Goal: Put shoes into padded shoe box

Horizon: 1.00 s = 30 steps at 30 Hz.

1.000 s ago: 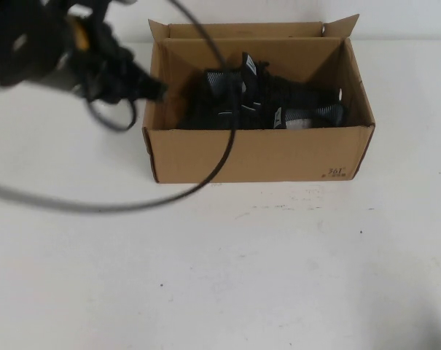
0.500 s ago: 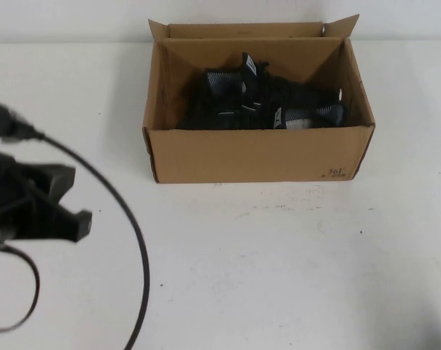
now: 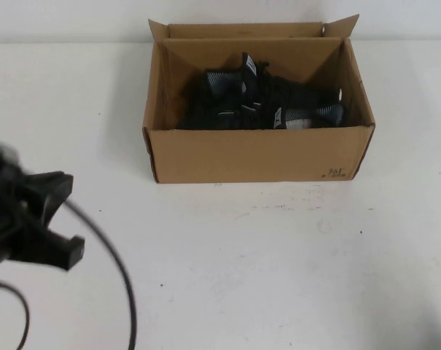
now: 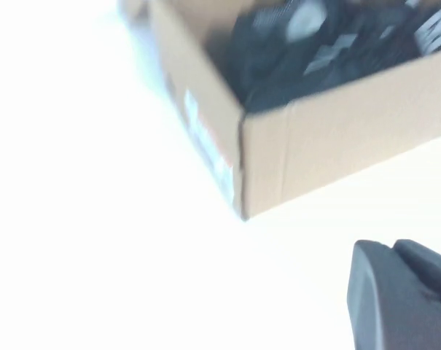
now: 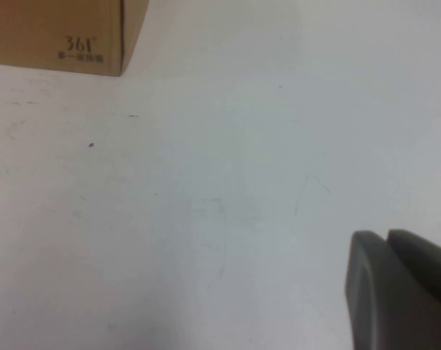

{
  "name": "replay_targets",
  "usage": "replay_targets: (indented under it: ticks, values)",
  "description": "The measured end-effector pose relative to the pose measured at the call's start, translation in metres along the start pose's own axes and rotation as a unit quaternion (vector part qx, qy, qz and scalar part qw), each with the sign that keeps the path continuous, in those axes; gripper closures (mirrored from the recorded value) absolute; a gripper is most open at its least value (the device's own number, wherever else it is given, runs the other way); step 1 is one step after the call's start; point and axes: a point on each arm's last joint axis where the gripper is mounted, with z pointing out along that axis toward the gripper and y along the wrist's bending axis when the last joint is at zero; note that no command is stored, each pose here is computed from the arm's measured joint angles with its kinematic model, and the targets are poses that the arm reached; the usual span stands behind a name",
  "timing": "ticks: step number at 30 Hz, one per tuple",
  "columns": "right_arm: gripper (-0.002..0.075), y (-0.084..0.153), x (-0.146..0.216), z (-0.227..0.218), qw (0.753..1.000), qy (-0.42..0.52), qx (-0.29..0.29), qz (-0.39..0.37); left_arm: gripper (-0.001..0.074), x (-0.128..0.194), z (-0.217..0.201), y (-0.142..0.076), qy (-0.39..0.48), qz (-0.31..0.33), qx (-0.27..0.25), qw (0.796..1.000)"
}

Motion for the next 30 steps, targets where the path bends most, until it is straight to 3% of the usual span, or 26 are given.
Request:
replay_targets:
  ticks: [5, 9, 14, 21, 30]
  values:
    - [0.0734, 0.0, 0.0, 0.0, 1.0, 0.0, 0.0, 0.0, 0.0738, 0.03, -0.022, 0.003, -0.149, 0.03, -0.001, 0.988]
    - [0.0734, 0.0, 0.0, 0.0, 1.0, 0.0, 0.0, 0.0, 0.0738, 0.07, -0.04, 0.012, -0.268, 0.043, -0.059, 0.961]
    - [0.0734, 0.0, 0.0, 0.0, 1.0, 0.0, 0.0, 0.0, 0.0738, 0.108, -0.059, 0.018, -0.313, 0.048, -0.134, 0.939]
    - [0.0734, 0.0, 0.0, 0.0, 1.0, 0.0, 0.0, 0.0, 0.0738, 0.135, -0.067, 0.023, -0.272, 0.008, -0.203, 0.941]
    - [0.0734, 0.0, 0.0, 0.0, 1.0, 0.0, 0.0, 0.0, 0.0738, 0.164, -0.057, 0.02, -0.129, -0.035, -0.178, 0.975]
